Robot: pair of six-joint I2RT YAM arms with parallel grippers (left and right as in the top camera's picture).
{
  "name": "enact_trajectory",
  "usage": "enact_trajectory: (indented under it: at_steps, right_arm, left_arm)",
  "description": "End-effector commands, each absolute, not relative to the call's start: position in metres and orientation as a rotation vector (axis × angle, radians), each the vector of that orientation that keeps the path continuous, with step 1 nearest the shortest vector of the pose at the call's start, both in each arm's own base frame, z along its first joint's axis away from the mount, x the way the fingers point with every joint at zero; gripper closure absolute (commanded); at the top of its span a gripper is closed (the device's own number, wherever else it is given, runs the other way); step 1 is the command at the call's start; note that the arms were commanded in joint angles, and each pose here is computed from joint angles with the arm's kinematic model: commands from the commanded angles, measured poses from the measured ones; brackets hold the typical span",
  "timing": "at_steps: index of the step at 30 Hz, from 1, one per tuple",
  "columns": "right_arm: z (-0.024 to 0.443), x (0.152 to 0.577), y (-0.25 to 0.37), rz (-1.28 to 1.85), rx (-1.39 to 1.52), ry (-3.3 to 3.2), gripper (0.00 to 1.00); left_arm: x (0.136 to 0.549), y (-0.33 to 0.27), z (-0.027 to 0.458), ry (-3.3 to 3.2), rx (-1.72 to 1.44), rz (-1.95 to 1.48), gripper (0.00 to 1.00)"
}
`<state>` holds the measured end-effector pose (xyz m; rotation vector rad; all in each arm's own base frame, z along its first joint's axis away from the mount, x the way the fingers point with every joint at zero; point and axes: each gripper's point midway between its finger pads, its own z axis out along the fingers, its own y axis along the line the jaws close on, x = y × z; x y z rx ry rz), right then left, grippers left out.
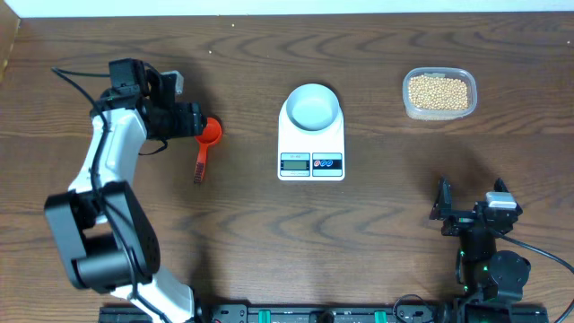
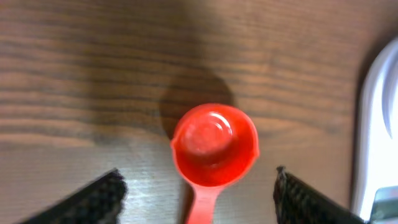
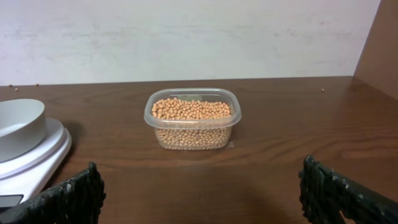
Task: Scoop item into bowl and weigh 50g on scale
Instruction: 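Reach the left gripper to the red scoop handle and grasp it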
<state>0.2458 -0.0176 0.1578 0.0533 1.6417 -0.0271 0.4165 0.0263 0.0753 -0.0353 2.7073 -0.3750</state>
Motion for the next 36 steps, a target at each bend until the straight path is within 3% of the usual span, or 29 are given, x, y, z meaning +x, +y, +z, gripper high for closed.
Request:
enact_trajectory:
  at_steps: [1, 19, 26, 30, 36]
  right_arm:
    - [0.157, 0.245, -0.019, -0.044, 0.052, 1.643, 0.01]
    - [0.157, 0.245, -0.019, -0.043, 0.052, 1.642, 0.01]
    - [0.157, 0.245, -0.019, -0.043, 0.052, 1.642, 0.01]
    - [0.157, 0.245, -0.019, -0.043, 0.052, 1.642, 0.01]
    - [0.157, 0.245, -0.019, -0.044, 0.052, 1.642, 0.01]
  left_arm:
    - [0.423, 0.027, 0.058, 2.73, -0.023, -0.383, 0.32]
    - [0.428, 0.018, 0.005, 2.81, -0.004, -0.356, 0.49]
    - [0.434, 0.013, 0.006, 2.791, -0.014, -0.359, 0.68]
    - [0.434, 0.013, 0.006, 2.792, -0.044, -0.363, 0.91]
    - [0.44, 0.014, 0.011, 2.765, -0.317, -0.407, 0.93]
